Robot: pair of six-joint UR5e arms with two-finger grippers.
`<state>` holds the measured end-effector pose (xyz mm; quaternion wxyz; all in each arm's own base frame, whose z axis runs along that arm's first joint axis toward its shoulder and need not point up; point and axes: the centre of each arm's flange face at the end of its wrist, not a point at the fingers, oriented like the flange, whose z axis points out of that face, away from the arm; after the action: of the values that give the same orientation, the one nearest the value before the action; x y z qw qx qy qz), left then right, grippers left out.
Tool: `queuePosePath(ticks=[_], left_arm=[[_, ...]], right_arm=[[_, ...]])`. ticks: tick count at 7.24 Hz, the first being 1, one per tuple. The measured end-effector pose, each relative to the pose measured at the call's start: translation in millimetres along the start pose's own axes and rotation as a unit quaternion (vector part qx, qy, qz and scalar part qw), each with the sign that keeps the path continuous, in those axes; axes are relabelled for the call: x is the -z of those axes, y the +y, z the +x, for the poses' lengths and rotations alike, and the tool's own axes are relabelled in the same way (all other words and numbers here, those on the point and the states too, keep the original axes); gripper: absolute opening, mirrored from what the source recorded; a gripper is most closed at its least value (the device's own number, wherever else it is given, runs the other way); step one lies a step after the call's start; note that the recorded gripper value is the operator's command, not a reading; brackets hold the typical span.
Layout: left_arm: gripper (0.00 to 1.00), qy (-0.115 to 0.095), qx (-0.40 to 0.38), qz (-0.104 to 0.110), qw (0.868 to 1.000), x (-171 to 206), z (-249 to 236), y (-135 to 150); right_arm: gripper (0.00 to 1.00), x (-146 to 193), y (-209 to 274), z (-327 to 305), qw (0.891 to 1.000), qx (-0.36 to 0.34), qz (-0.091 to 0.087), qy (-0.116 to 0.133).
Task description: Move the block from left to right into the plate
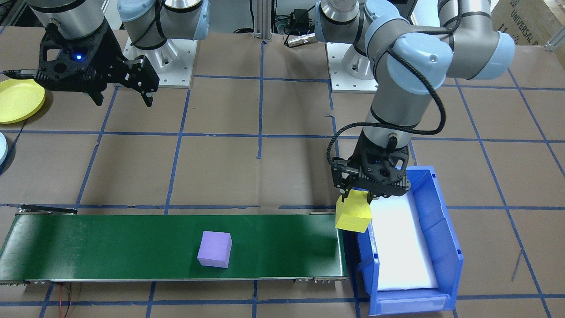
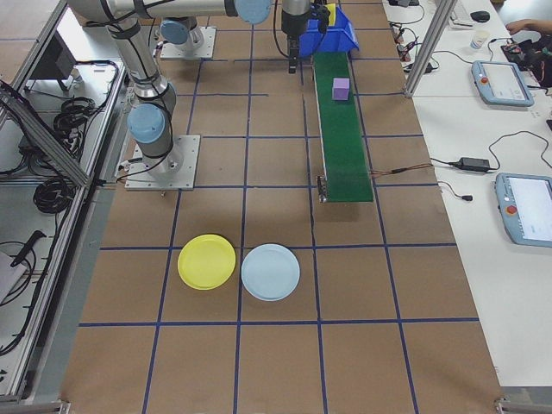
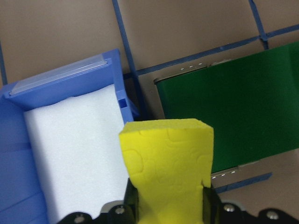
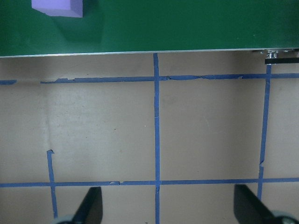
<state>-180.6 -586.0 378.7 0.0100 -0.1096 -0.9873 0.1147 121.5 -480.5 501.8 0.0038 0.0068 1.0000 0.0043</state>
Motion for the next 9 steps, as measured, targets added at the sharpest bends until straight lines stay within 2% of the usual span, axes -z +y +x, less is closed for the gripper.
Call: queuePosePath(ticks=[1,2,3,5,6,7,8,9], left_arm=[[0.65,0.004,0.007,-0.008,1.0,-20.5,14.7,-3.0],[0.91,0.006,0.008,-0.009,1.0,-41.4,24.5,-7.5],[1.0,0.007,0.008,-0.009,1.0,-57.6,28.9,-10.8],[1.0,0.007,0.016,-0.009,1.0,-69.2,30.1,-14.8],[1.0,0.005,0.017,-0.003,1.0,-62.9,29.9,-17.8],[1.0,0.003,0.016,0.001,1.0,-44.7,27.9,-20.1],[1.0,0.001,0.02,-0.004,1.0,-12.1,21.3,-17.9],[1.0,-0.002,0.033,-0.022,0.999,25.8,6.0,-7.1]], right_arm=[[1.0,1.1,-1.0,4.5,1.0,-0.005,0.001,0.0],[1.0,2.3,-1.0,8.4,1.0,-0.009,0.001,0.001],[1.0,2.3,-0.7,10.1,1.0,-0.011,-0.001,0.001],[1.0,2.3,-1.2,11.0,1.0,-0.011,0.0,0.001],[1.0,2.3,-1.9,12.4,1.0,-0.013,0.0,0.001],[1.0,3.8,-5.2,18.2,1.0,-0.022,0.003,-0.012],[1.0,6.6,-14.3,36.7,0.999,-0.037,0.008,-0.038],[1.0,4.8,-32.6,73.6,0.997,-0.055,0.011,-0.059]])
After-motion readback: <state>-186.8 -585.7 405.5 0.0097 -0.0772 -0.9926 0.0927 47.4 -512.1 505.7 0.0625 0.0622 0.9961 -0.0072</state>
